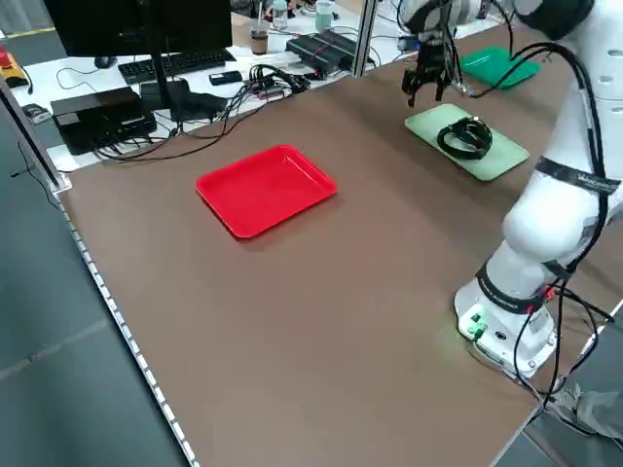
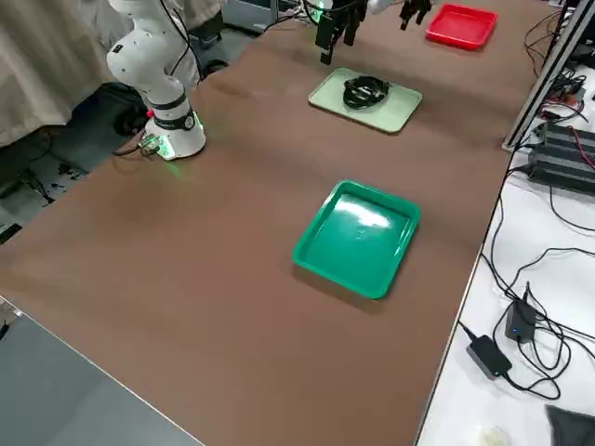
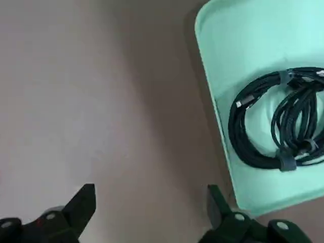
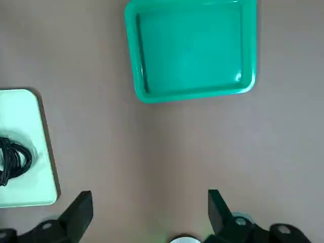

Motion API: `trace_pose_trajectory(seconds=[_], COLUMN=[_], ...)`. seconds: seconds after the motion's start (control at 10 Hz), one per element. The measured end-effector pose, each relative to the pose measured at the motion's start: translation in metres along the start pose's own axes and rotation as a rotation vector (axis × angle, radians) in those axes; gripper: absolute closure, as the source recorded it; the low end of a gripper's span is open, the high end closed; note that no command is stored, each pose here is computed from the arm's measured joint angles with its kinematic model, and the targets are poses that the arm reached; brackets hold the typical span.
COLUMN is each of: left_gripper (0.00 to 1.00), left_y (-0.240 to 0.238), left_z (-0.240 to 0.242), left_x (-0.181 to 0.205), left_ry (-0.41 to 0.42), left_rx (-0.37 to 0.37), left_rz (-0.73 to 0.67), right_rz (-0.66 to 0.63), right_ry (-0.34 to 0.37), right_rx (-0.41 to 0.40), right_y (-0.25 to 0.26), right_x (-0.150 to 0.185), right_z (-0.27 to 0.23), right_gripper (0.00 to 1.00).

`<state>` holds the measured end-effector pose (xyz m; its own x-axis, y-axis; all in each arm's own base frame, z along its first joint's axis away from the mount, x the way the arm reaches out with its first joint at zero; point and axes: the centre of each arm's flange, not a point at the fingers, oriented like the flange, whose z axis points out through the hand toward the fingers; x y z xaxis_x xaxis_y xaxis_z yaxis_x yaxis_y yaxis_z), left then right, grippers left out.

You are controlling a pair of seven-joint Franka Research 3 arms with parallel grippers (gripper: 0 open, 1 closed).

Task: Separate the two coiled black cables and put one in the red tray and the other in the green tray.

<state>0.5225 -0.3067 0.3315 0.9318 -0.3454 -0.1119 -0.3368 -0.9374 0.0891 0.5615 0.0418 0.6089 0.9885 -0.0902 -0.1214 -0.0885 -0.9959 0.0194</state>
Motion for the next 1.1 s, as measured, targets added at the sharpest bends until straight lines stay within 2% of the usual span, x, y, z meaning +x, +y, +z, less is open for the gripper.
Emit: trace_pose_trajectory(seconds=[0.3,0.7,1.0,1.1], left_gripper=[0.0,0.02,0.03,0.07], left_y=[0.017,0.082,0.098,0.101], left_z=[0.038,0.099,0.136,0.143], left_x=[0.012,0.011,0.021,0.026], left_ry=[0.028,0.091,0.077,0.074], left_rx=[-0.04,0.001,-0.015,-0.018], left_rz=[-0.005,-0.004,0.027,0.034], right_rz=[0.0,0.002,0.002,0.002], right_ry=[-0.001,-0.007,-0.009,-0.009], right_rx=[0.0,-0.001,-0.002,-0.002], right_y=[0.0,0.001,0.001,0.001], right_x=[0.0,0.002,0.003,0.003], right_z=[0.001,0.003,0.005,0.005], right_gripper=[0.0,0.0,0.0,0.0])
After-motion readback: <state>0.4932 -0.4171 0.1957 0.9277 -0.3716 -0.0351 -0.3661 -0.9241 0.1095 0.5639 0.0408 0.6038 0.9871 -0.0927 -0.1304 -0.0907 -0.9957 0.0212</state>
